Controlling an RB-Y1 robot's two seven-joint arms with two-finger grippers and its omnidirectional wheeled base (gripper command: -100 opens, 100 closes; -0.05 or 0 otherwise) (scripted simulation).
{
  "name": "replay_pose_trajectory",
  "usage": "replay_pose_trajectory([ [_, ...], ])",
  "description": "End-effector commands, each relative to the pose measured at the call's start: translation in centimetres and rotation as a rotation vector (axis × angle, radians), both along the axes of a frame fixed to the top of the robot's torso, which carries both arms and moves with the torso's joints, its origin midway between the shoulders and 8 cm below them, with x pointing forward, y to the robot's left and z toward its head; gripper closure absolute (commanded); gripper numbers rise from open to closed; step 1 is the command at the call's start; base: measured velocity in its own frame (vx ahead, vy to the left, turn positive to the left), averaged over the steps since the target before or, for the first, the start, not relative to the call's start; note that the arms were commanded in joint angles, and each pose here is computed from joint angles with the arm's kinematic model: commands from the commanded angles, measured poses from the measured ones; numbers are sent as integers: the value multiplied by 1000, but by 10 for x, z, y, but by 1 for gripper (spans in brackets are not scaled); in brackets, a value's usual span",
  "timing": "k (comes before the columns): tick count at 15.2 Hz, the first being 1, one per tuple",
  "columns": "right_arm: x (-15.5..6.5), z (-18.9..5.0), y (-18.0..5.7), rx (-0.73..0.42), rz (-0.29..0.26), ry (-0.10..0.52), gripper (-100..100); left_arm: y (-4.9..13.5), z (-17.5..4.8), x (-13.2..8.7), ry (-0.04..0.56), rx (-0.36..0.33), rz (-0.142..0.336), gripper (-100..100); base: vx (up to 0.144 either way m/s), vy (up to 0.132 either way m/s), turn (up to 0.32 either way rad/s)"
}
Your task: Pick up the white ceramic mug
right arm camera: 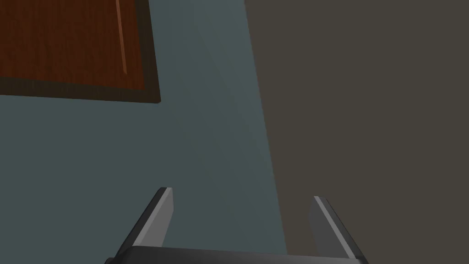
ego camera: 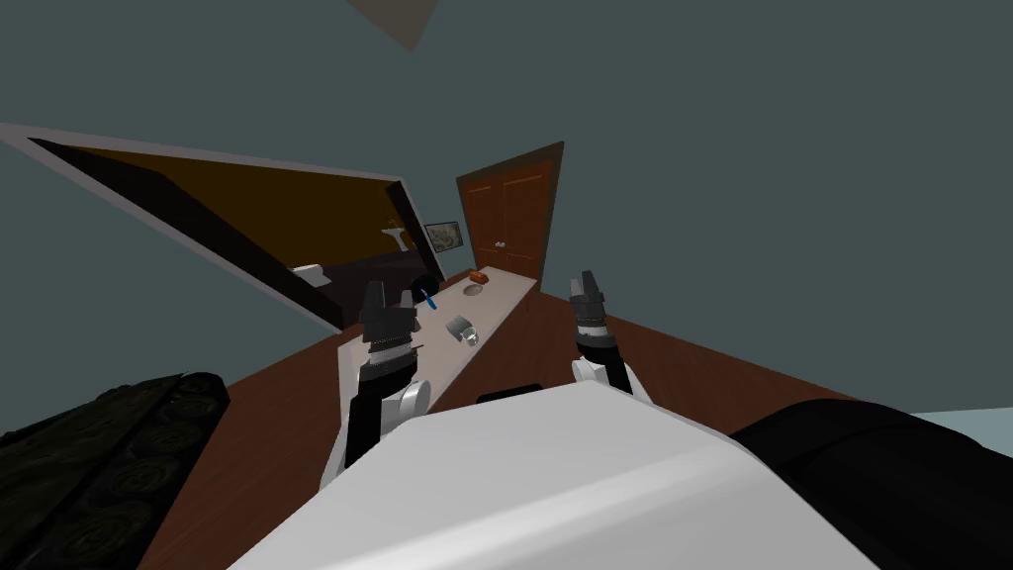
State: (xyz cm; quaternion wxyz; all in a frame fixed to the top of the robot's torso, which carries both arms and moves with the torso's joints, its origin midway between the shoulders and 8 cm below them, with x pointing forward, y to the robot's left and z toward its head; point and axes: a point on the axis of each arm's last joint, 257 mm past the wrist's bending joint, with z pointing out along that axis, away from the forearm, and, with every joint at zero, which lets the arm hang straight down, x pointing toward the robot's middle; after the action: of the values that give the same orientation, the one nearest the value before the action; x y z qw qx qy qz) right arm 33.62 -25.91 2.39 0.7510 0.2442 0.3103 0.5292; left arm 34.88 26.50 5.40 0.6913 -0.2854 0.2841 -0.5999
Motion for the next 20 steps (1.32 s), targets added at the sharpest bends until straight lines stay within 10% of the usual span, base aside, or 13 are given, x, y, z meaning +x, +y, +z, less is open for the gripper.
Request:
replay_pose_trajectory([
  [1,0,0,0,0,0,0,0,-4,-12,10,42,34,-15,-100,3,1,-35],
  [20,0,0,0,0,0,0,0,14,-179,113,555,175,-3,-100,12,7,-63],
])
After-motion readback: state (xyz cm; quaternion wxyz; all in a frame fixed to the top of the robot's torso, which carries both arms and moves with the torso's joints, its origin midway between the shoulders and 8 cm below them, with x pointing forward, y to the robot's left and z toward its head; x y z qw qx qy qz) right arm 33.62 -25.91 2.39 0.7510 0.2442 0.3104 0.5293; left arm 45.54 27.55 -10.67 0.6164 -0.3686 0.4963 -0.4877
